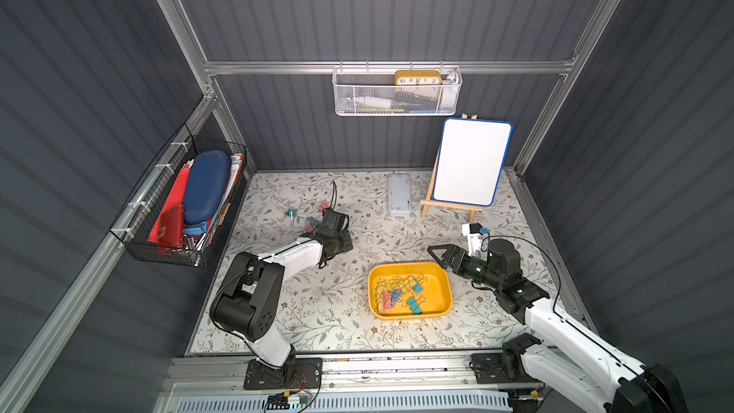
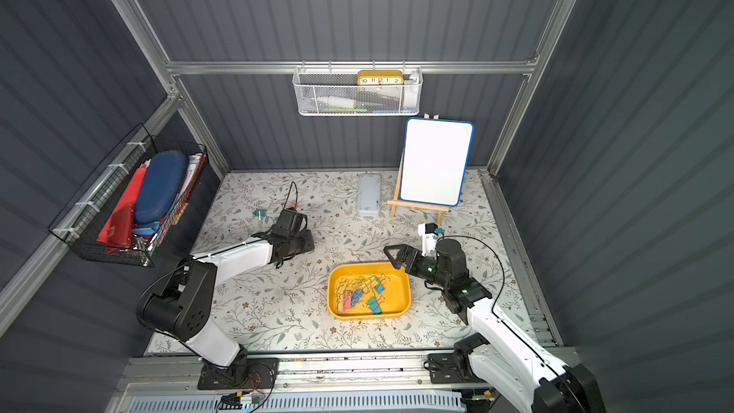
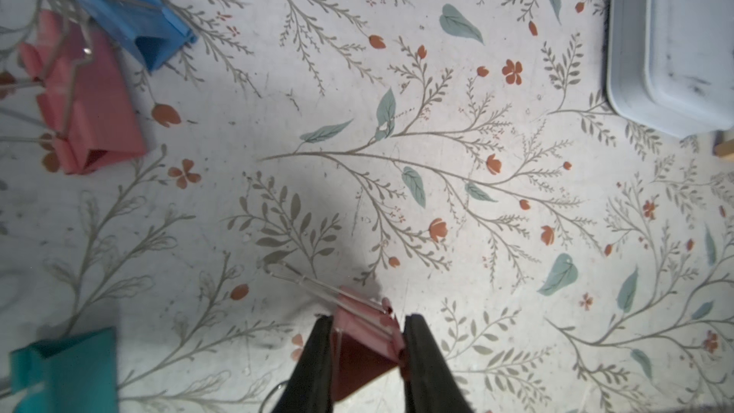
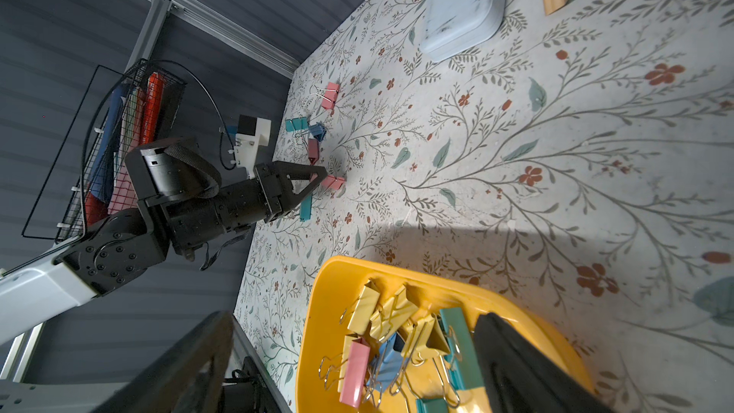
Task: Put the binder clips in the storage box
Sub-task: Pick up the binder clip at the center of the board, then place the binder clip in the storage box.
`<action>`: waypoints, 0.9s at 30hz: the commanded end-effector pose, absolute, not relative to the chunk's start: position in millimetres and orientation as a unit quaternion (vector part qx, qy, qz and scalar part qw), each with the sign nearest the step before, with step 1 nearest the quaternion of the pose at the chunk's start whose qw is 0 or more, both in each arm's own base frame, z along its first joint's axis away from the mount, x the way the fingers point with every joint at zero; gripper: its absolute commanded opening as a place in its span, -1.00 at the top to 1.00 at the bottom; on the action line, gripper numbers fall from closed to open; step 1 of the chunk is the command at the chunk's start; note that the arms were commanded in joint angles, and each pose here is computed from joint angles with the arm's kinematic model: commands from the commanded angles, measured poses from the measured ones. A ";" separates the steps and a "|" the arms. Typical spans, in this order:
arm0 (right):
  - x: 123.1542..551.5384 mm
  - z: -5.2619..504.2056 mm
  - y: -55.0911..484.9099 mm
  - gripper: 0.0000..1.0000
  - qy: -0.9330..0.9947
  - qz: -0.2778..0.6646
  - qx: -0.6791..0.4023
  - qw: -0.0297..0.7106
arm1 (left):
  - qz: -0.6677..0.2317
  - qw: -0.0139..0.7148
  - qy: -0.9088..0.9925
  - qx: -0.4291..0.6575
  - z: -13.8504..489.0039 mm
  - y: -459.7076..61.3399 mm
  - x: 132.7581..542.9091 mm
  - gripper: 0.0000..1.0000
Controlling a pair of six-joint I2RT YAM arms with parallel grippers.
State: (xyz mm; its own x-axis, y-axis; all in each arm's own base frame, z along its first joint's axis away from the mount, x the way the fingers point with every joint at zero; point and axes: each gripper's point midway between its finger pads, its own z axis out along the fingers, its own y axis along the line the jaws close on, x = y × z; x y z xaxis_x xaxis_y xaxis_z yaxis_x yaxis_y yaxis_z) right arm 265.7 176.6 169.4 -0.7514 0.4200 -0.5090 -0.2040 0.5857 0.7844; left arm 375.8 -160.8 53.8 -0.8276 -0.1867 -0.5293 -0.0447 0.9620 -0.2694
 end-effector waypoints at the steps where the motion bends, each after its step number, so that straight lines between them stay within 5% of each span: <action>1: 265.8 188.1 179.0 -0.98 0.810 0.461 0.061 0.358 | -0.122 0.288 0.947 -0.077 53.2 -158.3 376.8 0.52; 8: 272.7 204.0 173.8 -0.98 0.800 0.463 0.088 0.373 | -0.252 0.329 0.910 -0.026 144.1 -196.8 371.7 0.51; 14: 286.4 224.3 161.9 -0.98 0.795 0.448 0.104 0.395 | -0.377 0.349 0.853 0.087 244.3 -277.1 321.1 0.48; 27: 303.3 221.8 110.7 -0.98 0.813 0.351 0.183 0.426 | -0.319 0.278 0.883 0.205 184.6 -398.9 182.7 0.50</action>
